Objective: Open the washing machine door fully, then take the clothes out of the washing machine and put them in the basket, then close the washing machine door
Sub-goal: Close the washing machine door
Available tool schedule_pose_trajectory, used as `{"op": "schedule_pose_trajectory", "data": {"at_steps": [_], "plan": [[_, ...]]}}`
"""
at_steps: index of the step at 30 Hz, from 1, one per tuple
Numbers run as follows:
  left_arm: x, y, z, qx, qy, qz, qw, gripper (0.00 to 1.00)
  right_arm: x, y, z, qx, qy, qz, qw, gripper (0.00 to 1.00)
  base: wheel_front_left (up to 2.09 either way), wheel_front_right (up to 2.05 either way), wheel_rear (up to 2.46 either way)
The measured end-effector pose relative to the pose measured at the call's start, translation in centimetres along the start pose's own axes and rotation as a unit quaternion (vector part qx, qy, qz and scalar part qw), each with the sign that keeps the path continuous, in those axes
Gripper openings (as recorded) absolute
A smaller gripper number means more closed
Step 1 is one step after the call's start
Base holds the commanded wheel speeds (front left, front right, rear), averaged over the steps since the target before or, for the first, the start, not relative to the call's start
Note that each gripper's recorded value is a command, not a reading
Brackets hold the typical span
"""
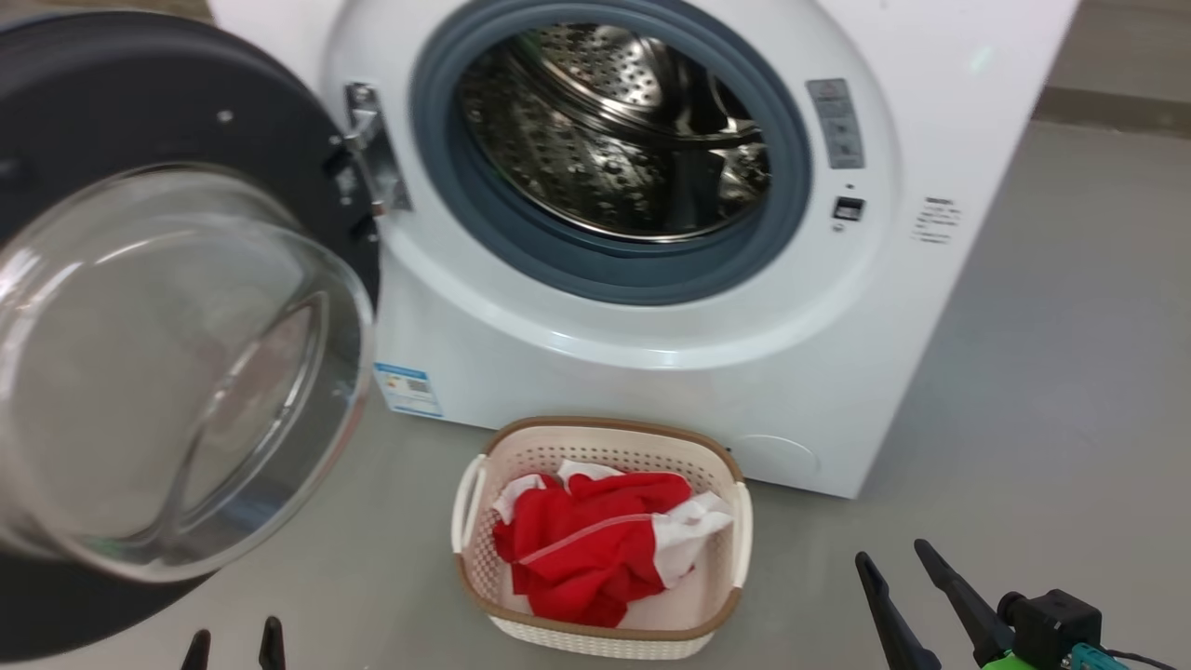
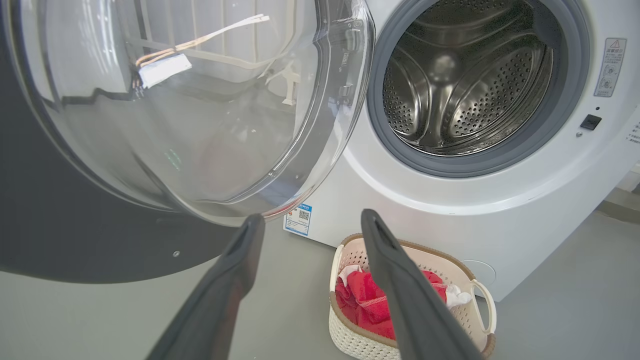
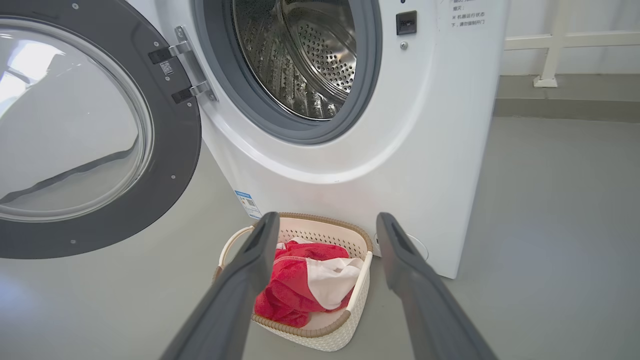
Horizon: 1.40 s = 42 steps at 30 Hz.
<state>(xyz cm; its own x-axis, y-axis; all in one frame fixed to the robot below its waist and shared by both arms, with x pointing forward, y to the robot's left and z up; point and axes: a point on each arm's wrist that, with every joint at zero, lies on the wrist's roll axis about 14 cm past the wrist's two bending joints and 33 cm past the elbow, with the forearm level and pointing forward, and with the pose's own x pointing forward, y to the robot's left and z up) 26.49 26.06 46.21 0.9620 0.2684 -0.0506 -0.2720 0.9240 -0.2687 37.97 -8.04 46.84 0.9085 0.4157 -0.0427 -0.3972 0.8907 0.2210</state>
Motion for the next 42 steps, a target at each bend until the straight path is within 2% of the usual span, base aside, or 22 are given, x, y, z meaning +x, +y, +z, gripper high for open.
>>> {"op": "schedule_pose_trajectory", "data": {"at_steps": [11, 19, 32, 33, 34, 35, 42], "plan": [[-4.2, 3.9, 0.7, -0.012, -0.023, 0.072, 0.997, 1.0, 2.7, 5.9, -0.7, -0.006, 0.016, 0.094, 0.995, 1.0, 0.0, 0.0, 0.0], [-6.5, 6.2, 1.3, -0.032, -0.042, 0.12, 0.991, 1.0, 4.4, 10.9, -1.0, -0.007, 0.024, 0.169, 0.985, 1.0, 0.0, 0.0, 0.0], [-6.6, 6.5, 1.7, -0.045, -0.045, 0.136, 0.989, 1.0, 5.9, 12.4, -1.9, 0.003, 0.039, 0.196, 0.98, 1.0, 0.0, 0.0, 0.0], [-6.5, 6.5, 2.0, -0.053, -0.052, 0.136, 0.988, 0.79, 5.9, 12.4, -1.9, 0.003, 0.039, 0.195, 0.98, 1.0, 0.0, 0.0, 0.0], [-6.5, 6.5, 2.2, -0.058, -0.056, 0.136, 0.987, 0.33, 5.8, 12.4, -1.9, 0.003, 0.039, 0.195, 0.98, 1.0, 0.0, 0.0, 0.0], [-6.4, 6.4, 2.4, -0.061, -0.06, 0.135, 0.987, 0.0, 5.8, 12.4, -1.9, 0.003, 0.038, 0.194, 0.98, 1.0, 0.0, 0.0, 0.0], [-5.6, 6.9, 7.6, -0.058, -0.143, 0.13, 0.979, 0.0, 5.8, 11.9, -1.5, 0.004, 0.034, 0.185, 0.982, 1.0, 0.0, 0.0, 0.0]]}}
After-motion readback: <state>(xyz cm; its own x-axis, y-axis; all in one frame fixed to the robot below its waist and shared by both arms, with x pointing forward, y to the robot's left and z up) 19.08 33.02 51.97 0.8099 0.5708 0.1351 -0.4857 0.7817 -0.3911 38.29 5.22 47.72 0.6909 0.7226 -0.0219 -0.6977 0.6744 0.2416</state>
